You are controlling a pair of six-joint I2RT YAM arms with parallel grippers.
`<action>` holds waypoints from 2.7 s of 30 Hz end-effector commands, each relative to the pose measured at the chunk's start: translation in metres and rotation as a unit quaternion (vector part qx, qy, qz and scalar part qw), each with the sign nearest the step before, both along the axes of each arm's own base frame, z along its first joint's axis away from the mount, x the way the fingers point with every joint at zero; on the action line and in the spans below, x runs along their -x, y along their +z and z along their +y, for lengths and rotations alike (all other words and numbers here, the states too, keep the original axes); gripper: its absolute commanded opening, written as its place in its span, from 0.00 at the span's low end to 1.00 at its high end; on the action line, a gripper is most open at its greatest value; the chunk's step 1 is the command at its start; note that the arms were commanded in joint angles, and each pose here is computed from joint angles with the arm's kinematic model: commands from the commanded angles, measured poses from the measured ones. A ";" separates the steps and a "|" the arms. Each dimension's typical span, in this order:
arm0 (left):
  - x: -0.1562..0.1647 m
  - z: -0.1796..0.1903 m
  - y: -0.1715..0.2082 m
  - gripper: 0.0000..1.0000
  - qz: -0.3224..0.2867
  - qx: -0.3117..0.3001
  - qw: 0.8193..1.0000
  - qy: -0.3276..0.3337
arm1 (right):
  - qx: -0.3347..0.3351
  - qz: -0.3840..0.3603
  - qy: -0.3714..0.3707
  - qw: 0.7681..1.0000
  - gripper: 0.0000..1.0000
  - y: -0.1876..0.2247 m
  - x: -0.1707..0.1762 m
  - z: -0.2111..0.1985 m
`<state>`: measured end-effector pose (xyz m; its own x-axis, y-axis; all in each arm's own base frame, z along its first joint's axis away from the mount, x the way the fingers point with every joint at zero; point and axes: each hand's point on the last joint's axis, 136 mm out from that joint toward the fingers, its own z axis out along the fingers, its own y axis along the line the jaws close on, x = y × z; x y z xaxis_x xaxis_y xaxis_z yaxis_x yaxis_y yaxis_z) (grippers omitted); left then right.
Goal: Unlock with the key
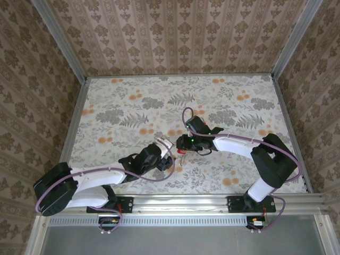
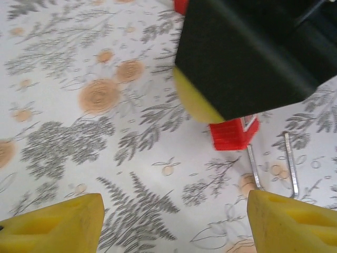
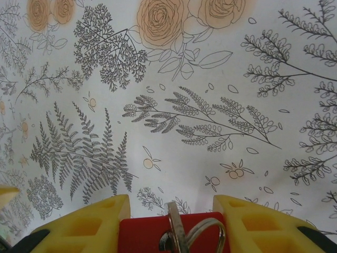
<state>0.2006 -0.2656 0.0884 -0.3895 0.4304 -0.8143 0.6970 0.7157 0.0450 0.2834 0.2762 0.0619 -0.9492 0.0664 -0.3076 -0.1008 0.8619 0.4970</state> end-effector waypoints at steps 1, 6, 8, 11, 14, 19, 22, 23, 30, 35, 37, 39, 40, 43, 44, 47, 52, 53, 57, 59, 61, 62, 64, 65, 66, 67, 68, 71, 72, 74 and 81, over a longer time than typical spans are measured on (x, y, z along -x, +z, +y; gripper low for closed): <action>-0.008 0.020 0.007 0.73 -0.023 -0.009 0.999 0.046 | -0.009 -0.005 0.018 1.000 0.24 0.005 -0.005 0.008; -0.006 0.022 0.006 0.73 -0.016 -0.014 0.999 0.043 | -0.027 -0.002 0.030 0.999 0.25 0.007 -0.004 0.016; -0.006 0.024 0.002 0.72 -0.013 -0.022 0.999 0.046 | -0.042 -0.006 0.036 0.998 0.26 0.012 -0.004 0.021; -0.006 0.028 0.004 0.72 -0.016 -0.025 0.998 0.054 | -0.060 -0.003 0.046 0.997 0.26 0.013 -0.004 0.029; -0.006 0.028 0.007 0.73 -0.015 -0.025 0.998 0.052 | -0.077 -0.005 0.055 0.995 0.26 0.018 -0.005 0.037; -0.003 0.024 -0.002 0.72 0.002 -0.043 0.998 0.039 | -0.069 0.010 0.058 0.996 0.27 0.007 -0.009 0.041; 0.001 0.019 -0.011 0.73 0.016 -0.064 0.997 0.026 | -0.076 0.017 0.062 0.995 0.27 0.001 -0.010 0.046; 0.003 0.016 -0.014 0.73 0.020 -0.067 0.997 0.020 | -0.081 0.018 0.062 0.995 0.27 0.002 -0.010 0.048; -0.009 0.020 -0.028 0.74 0.017 -0.082 0.992 0.089 | -0.094 0.010 0.052 0.994 0.27 0.009 -0.014 0.049; -0.013 0.006 -0.030 0.76 0.020 -0.078 0.992 0.092 | -0.096 0.010 0.043 0.994 0.27 0.008 -0.014 0.048; -0.015 0.004 -0.032 0.76 0.024 -0.081 0.992 0.096 | -0.098 0.011 0.038 0.994 0.27 0.008 -0.014 0.047; -0.014 0.003 -0.035 0.76 0.031 -0.090 0.991 0.096 | -0.099 0.015 0.031 0.994 0.27 0.006 -0.014 0.046; -0.014 0.003 -0.037 0.76 0.034 -0.095 0.990 0.094 | -0.099 0.017 0.028 0.995 0.27 0.005 -0.014 0.046; -0.012 0.003 -0.042 0.76 0.040 -0.105 0.990 0.089 | -0.101 0.022 0.019 0.994 0.27 0.002 -0.015 0.045; -0.012 0.005 -0.043 0.76 0.041 -0.113 0.989 0.092 | -0.105 0.023 0.018 0.994 0.27 0.002 -0.015 0.046; -0.011 0.010 -0.051 0.76 0.045 -0.129 0.986 0.095 | -0.107 0.023 0.013 0.994 0.27 0.001 -0.017 0.047; -0.006 0.010 -0.066 0.77 0.064 -0.146 0.983 0.089 | -0.114 0.028 0.005 0.993 0.27 0.000 -0.020 0.050; -0.006 0.012 -0.070 0.77 0.067 -0.150 0.982 0.090 | -0.114 0.028 0.005 0.993 0.27 -0.001 -0.021 0.051; -0.003 0.012 -0.079 0.78 0.079 -0.151 0.981 0.090 | -0.117 0.034 0.002 0.993 0.28 -0.004 -0.020 0.051; -0.004 0.011 -0.077 0.78 0.077 -0.149 0.982 0.090 | -0.114 0.034 -0.002 0.993 0.28 -0.005 -0.020 0.049; -0.003 0.011 -0.076 0.78 0.077 -0.152 0.981 0.088 | -0.112 0.035 -0.004 0.993 0.29 -0.008 -0.020 0.048; -0.003 0.011 -0.075 0.78 0.078 -0.152 0.982 0.087 | -0.110 0.036 -0.005 0.993 0.29 -0.010 -0.020 0.048; -0.003 0.012 -0.078 0.77 0.079 -0.157 0.980 0.088 | -0.106 0.039 -0.006 0.994 0.31 -0.012 -0.020 0.048; -0.003 0.014 -0.079 0.77 0.080 -0.164 0.979 0.089 | -0.099 0.042 -0.009 0.994 0.32 -0.015 -0.020 0.046; -0.002 0.014 -0.081 0.77 0.082 -0.169 0.978 0.088 | -0.095 0.045 -0.009 0.994 0.32 -0.017 -0.020 0.045; -0.002 0.015 -0.083 0.77 0.083 -0.173 0.977 0.088 | -0.091 0.048 -0.010 0.995 0.32 -0.020 -0.021 0.044; -0.002 0.015 -0.084 0.77 0.084 -0.176 0.977 0.087 | -0.086 0.050 -0.010 0.995 0.32 -0.021 -0.021 0.044; -0.002 0.016 -0.085 0.77 0.083 -0.182 0.976 0.089 | -0.070 0.059 -0.009 0.996 0.33 -0.029 -0.021 0.042; -0.003 0.016 -0.085 0.77 0.082 -0.183 0.976 0.090 | -0.067 0.060 -0.011 0.996 0.34 -0.030 -0.022 0.041; -0.004 0.016 -0.083 0.77 0.079 -0.186 0.975 0.090 | -0.057 0.062 -0.009 0.996 0.37 -0.033 -0.022 0.040; -0.006 0.017 -0.081 0.77 0.087 -0.188 0.974 0.089 | -0.047 0.085 -0.009 0.995 0.49 -0.041 -0.021 0.040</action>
<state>0.2204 -0.2583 0.0241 -0.6300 0.4451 -0.6364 0.4868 0.8648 0.1229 0.3113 0.3172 0.0371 -0.9777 0.1357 -0.1604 0.0027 0.7714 0.6363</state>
